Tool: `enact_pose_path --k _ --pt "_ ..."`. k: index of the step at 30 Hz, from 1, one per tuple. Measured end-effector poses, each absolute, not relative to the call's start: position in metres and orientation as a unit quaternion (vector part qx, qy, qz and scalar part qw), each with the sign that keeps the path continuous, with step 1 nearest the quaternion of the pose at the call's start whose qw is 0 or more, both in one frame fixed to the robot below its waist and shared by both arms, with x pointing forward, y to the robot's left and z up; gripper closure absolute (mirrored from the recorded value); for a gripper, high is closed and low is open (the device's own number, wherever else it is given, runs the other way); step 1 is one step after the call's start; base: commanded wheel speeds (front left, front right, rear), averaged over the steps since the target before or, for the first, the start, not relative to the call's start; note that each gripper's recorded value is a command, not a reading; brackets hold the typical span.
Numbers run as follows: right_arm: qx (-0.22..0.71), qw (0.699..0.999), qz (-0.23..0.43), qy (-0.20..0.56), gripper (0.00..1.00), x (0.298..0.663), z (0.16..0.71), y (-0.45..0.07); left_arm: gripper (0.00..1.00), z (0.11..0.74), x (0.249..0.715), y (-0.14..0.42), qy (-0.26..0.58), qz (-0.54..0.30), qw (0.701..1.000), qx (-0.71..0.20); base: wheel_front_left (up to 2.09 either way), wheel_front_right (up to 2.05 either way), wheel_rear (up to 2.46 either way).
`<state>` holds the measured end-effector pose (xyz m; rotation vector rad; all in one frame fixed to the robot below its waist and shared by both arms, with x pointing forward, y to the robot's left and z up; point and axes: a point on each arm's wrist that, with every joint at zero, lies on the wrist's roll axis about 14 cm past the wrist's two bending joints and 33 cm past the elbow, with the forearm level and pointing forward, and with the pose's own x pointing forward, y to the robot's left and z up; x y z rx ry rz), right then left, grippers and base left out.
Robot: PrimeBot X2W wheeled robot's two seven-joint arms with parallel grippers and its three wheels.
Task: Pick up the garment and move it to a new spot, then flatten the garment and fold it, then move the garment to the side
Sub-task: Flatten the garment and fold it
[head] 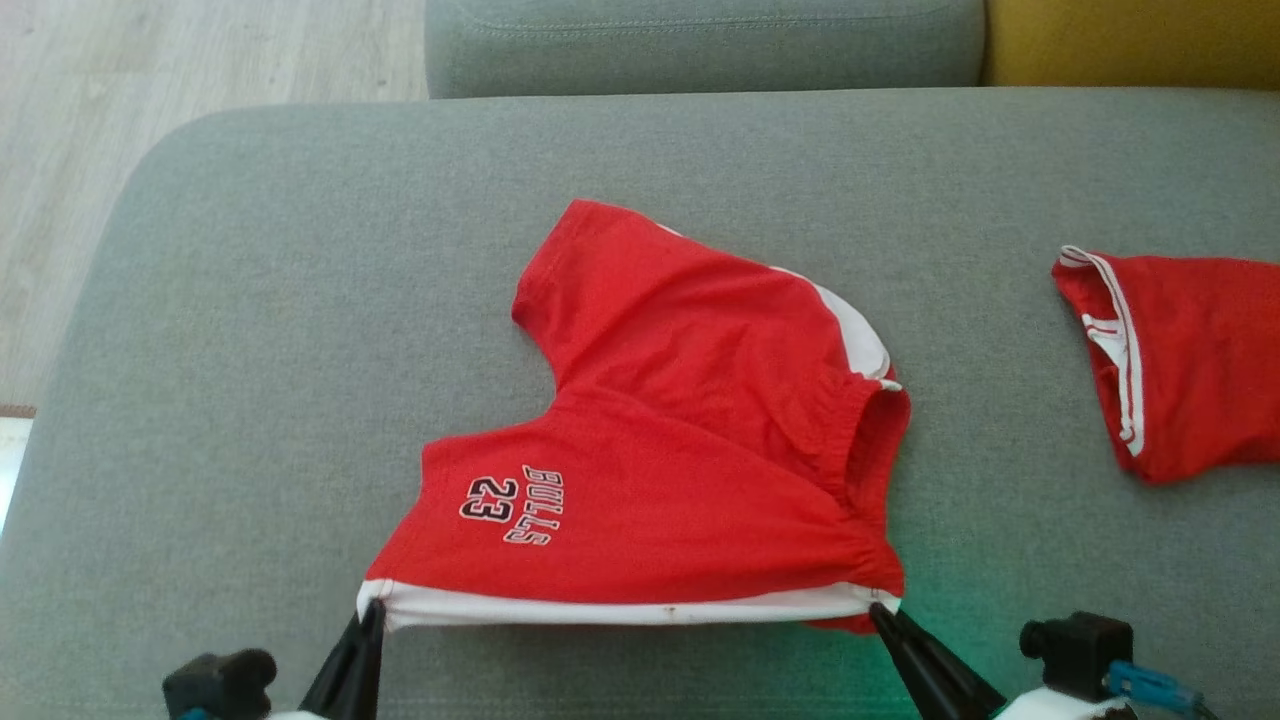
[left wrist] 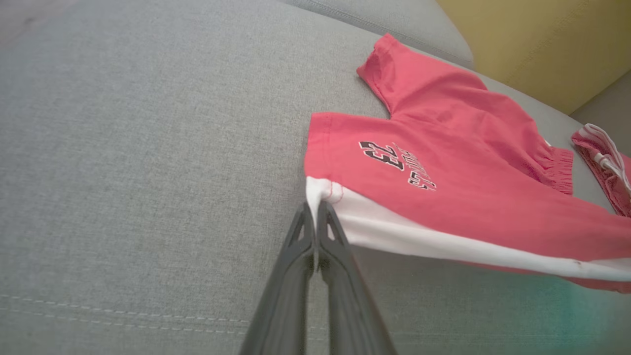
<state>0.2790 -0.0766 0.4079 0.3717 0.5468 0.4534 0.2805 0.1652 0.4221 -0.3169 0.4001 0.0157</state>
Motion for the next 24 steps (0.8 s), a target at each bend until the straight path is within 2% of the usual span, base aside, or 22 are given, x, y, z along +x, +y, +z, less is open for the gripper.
enact_pose_path --k 7,12,24 --pt "0.196 0.919 0.209 0.271 1.00 0.279 0.413 -0.076 1.00 0.434 0.290 0.166 0.187 -0.002 0.971 -0.148 0.00 0.00 0.00" --pt "0.239 0.910 0.197 0.275 1.00 0.291 0.413 -0.069 1.00 0.455 0.335 0.166 0.146 -0.029 0.979 -0.139 0.00 0.00 0.00" --pt "0.319 0.916 0.150 0.191 1.00 0.390 0.439 -0.084 1.00 0.469 0.477 0.130 0.125 -0.126 0.977 -0.116 0.00 0.00 0.00"
